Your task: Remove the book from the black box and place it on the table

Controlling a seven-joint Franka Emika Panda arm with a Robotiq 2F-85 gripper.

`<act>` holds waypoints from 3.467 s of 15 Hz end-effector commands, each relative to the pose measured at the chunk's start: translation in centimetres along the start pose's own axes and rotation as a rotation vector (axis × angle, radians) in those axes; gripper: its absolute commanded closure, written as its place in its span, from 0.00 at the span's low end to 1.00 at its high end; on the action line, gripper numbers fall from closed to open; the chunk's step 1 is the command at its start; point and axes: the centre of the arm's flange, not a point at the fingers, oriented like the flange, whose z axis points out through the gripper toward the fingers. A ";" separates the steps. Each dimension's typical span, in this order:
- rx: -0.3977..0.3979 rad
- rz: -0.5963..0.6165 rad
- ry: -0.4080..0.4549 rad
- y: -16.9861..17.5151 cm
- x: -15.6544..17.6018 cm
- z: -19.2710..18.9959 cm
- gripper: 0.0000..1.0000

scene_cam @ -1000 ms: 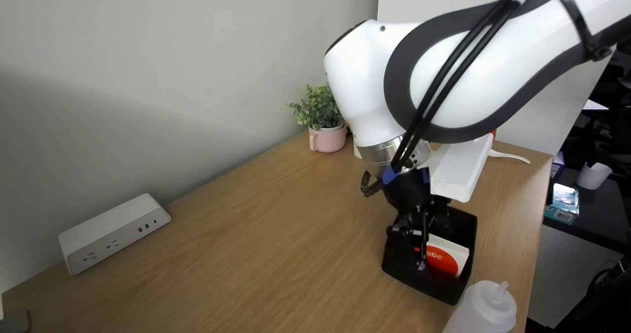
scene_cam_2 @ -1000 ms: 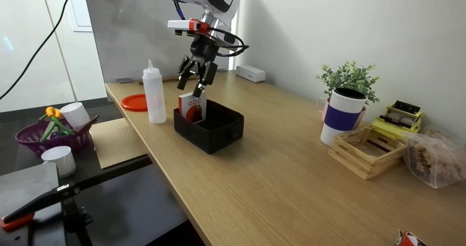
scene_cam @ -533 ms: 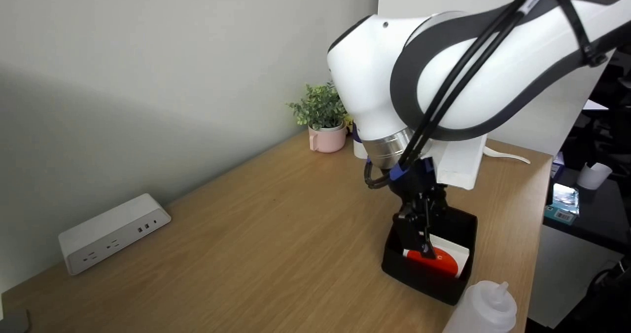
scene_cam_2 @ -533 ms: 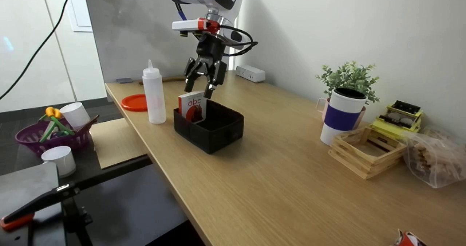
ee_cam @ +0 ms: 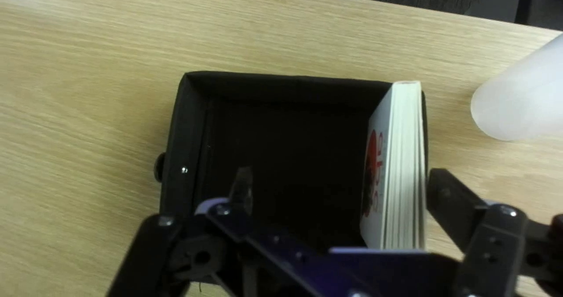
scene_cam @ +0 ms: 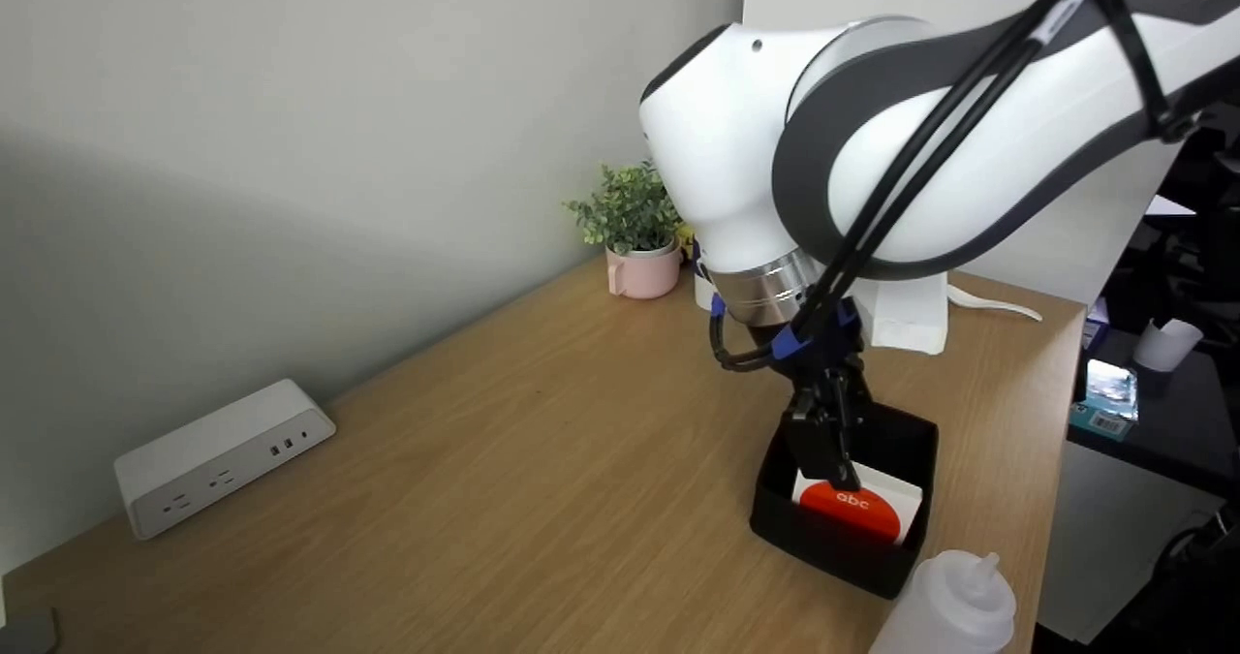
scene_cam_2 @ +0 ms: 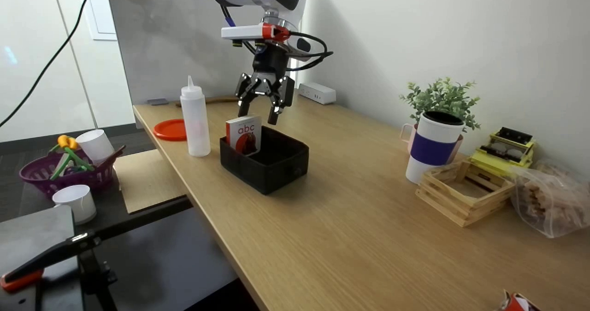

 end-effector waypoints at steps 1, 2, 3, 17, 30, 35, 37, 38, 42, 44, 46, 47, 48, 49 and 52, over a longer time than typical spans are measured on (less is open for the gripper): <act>-0.015 -0.039 0.012 -0.3 -0.1 -0.7 0.00; -0.004 -0.042 0.011 -0.5 0.0 -0.9 0.00; 0.017 -0.044 0.010 -0.6 0.1 -1.0 0.00; 0.154 -0.063 -0.031 -2.1 1.3 -0.5 0.00; 0.163 -0.048 -0.065 -1.8 2.5 1.4 0.62; 0.161 -0.041 -0.067 -1.8 2.5 1.1 0.98; 0.154 -0.027 -0.067 -1.8 2.2 1.0 1.00; 0.151 -0.018 -0.067 -1.9 2.0 0.9 0.96; 0.134 0.035 -0.055 -2.1 0.8 0.2 0.96; 0.122 0.069 -0.045 -2.3 0.2 -0.4 0.96; 0.109 0.103 -0.033 -2.8 -0.5 -1.0 0.96; 0.099 0.120 -0.024 -3.0 -1.0 -1.5 0.96; 0.089 0.141 -0.012 -3.3 -1.6 -2.1 0.96; 0.078 0.161 -0.002 -3.6 -2.1 -2.6 0.96; 0.033 0.239 0.040 -4.1 -3.9 -4.8 0.96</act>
